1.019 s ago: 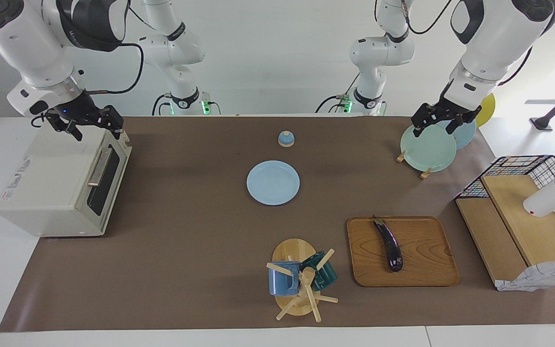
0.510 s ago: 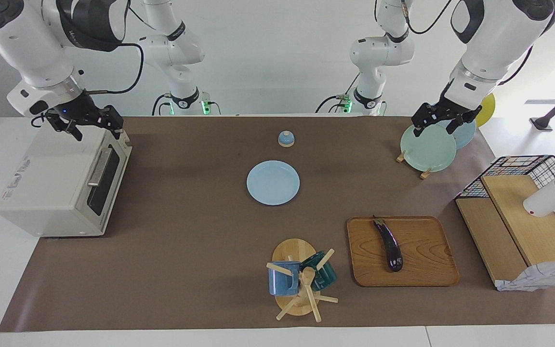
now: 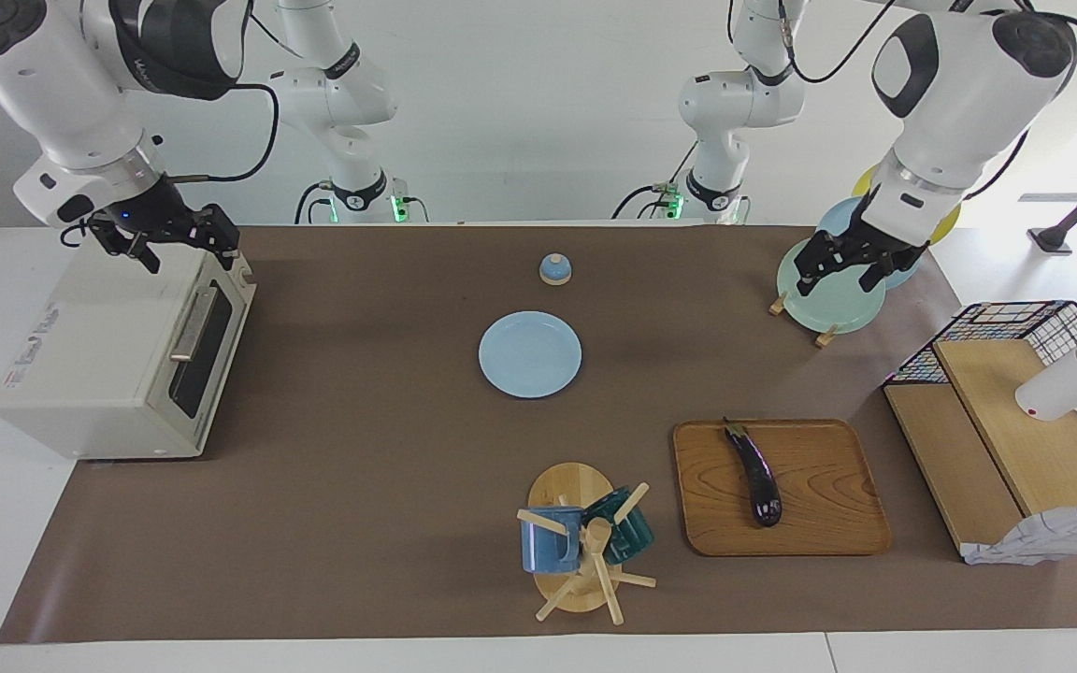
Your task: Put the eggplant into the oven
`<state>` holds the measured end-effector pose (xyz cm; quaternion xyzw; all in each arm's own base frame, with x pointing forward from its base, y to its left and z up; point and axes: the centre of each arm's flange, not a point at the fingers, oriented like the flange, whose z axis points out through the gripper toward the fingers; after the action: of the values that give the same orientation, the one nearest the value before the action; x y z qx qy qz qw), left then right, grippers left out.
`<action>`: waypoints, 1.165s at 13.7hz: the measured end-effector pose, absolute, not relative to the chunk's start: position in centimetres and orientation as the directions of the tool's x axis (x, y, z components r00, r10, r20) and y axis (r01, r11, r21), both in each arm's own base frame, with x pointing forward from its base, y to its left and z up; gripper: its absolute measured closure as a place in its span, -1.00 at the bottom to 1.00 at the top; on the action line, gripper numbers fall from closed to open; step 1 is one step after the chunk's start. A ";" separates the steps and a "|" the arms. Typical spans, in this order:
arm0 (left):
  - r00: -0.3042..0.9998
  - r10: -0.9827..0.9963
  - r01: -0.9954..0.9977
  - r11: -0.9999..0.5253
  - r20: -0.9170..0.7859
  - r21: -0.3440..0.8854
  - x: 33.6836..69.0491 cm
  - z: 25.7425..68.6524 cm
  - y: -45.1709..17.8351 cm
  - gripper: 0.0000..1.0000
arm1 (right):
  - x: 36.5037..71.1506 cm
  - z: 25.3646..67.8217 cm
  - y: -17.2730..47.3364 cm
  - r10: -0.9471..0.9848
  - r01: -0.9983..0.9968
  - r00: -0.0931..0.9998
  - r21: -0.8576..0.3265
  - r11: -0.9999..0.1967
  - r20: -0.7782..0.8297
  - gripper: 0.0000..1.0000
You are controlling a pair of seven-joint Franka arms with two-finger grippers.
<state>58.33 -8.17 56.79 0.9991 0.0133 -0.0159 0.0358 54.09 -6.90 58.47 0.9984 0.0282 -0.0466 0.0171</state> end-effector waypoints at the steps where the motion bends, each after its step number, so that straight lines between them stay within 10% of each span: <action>1: 0.999 0.018 0.021 -0.997 -0.044 0.077 60.3 55.0 -8.8 -1.00 | 54.1 58.5 -6.9 0.055 0.058 0.994 0.032 -0.998 -0.094 -1.00; 9: 1.000 -0.009 -0.008 -0.994 -0.004 0.113 72.1 36.9 -13.2 -1.00 | 54.1 58.5 -6.9 0.055 0.058 0.994 0.032 -0.998 -0.094 -1.00; 16: 0.998 -0.055 -0.057 -0.996 0.027 0.064 72.9 30.5 -14.9 -1.00 | 54.3 58.3 -4.9 0.099 0.100 0.994 0.031 -0.994 -0.044 -0.71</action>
<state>72.85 -14.86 30.50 0.9990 -0.0281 0.0127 0.0322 54.28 -4.86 58.35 0.9984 0.0499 -0.0214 0.0168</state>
